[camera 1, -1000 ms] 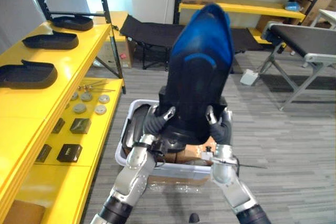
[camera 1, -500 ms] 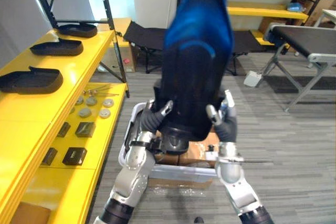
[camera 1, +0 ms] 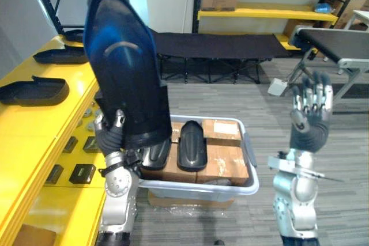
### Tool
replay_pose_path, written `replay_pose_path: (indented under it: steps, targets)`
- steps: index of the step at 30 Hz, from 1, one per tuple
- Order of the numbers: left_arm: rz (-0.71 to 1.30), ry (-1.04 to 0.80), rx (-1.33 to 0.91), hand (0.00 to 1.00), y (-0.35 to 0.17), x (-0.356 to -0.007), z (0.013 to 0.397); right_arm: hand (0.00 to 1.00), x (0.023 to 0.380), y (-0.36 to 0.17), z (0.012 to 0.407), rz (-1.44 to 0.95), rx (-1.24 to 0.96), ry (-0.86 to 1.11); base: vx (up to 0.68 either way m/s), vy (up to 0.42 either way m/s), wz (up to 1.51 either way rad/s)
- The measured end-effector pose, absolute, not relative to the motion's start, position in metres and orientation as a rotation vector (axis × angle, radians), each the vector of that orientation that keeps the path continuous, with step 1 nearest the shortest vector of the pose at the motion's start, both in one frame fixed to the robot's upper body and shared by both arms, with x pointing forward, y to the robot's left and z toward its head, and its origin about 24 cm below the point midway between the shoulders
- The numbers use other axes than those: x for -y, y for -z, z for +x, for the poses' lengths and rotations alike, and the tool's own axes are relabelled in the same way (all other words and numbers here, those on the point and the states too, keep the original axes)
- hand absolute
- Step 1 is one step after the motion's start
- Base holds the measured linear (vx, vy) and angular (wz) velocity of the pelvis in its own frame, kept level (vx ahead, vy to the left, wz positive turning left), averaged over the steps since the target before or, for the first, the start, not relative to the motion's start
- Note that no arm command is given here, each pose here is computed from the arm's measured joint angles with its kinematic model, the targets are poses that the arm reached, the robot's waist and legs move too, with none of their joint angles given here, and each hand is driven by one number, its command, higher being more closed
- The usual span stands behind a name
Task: Walk over and take plastic housings, then place them on the shelf
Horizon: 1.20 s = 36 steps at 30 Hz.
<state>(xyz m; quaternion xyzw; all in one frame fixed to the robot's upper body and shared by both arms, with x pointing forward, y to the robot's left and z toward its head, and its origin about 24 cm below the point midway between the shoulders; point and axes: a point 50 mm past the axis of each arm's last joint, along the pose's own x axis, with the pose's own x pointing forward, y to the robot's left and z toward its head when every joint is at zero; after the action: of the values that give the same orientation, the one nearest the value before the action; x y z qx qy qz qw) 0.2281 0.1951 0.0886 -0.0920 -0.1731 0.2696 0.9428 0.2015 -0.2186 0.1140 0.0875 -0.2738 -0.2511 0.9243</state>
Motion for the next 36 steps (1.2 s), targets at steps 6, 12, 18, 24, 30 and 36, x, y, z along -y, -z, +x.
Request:
replay_pose_path:
  steps: [6, 12, 18, 24, 30, 36]
  targets:
    - [-0.239, -0.676, 0.382, 1.0, -0.081, -0.209, 0.196, 0.0, 0.231, -0.036, 0.167, 0.345, 0.185, 0.688, -0.01, -0.001, -0.07]
    - [-0.268, -0.637, 0.562, 1.0, -0.106, -0.205, 0.18, 0.0, 0.216, -0.03, 0.17, 0.491, 0.206, 0.57, -0.03, 0.011, 0.01]
    - [-0.241, -0.655, 0.65, 1.0, -0.121, -0.209, 0.172, 0.0, 0.19, -0.035, 0.203, 0.524, 0.227, 0.384, -0.01, 0.0, 0.17]
    - [-0.028, -0.756, 0.697, 1.0, -0.131, -0.227, 0.151, 0.0, 0.17, -0.041, 0.228, 0.386, 0.218, 0.216, 0.04, 0.008, 0.39]
    - [-0.005, -0.676, 0.738, 1.0, -0.139, -0.224, 0.149, 0.0, 0.175, -0.047, 0.233, 0.314, 0.228, 0.222, 0.07, 0.065, 1.03]
    - [-0.075, -0.678, 0.713, 1.0, -0.134, -0.225, 0.146, 0.0, 0.172, -0.07, 0.244, 0.301, 0.342, 0.158, 0.02, -0.05, 0.33]
